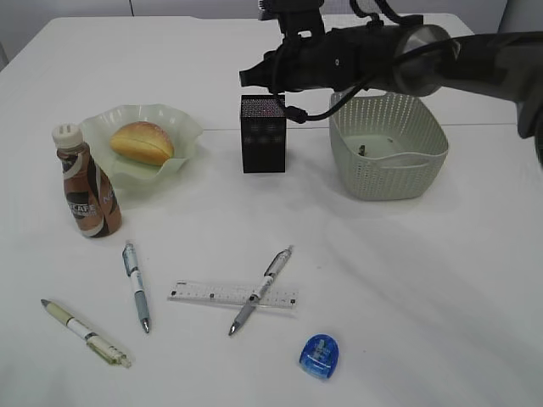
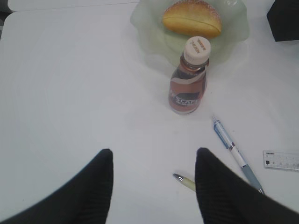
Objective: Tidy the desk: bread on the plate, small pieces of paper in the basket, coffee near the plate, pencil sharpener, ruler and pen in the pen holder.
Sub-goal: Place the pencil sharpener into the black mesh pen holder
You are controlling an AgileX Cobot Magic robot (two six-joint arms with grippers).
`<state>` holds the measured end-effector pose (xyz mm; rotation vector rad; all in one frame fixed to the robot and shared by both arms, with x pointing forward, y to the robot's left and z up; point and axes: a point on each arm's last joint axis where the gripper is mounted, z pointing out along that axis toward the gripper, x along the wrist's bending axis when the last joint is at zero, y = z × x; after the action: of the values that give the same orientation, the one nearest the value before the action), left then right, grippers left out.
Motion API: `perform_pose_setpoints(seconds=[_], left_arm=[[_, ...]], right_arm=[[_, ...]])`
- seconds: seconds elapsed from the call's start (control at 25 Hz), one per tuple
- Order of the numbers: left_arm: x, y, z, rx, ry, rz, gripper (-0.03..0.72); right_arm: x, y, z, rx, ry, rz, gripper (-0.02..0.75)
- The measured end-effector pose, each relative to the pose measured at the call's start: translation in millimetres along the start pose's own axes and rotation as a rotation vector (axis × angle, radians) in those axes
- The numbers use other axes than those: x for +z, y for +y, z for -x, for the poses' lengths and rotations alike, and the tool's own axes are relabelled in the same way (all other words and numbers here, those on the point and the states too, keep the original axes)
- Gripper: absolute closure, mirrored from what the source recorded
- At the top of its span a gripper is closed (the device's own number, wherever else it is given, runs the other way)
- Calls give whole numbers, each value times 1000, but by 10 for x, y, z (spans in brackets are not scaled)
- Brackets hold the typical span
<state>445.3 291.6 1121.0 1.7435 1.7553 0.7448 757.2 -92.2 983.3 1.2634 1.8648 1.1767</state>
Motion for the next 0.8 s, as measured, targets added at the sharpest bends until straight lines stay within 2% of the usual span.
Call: perform_pose_setpoints(seconds=[0.48,0.68,0.8], left_arm=[[0,27,3,0,-3,30,295],[0,29,4,-1,-4,32,299],[0,30,4,-1,-4,33,300]], right_arm=[[91,-54,1,0,0,4,560],[91,-54,1,0,0,4,509],[91,-52,1,2,0,6,451]])
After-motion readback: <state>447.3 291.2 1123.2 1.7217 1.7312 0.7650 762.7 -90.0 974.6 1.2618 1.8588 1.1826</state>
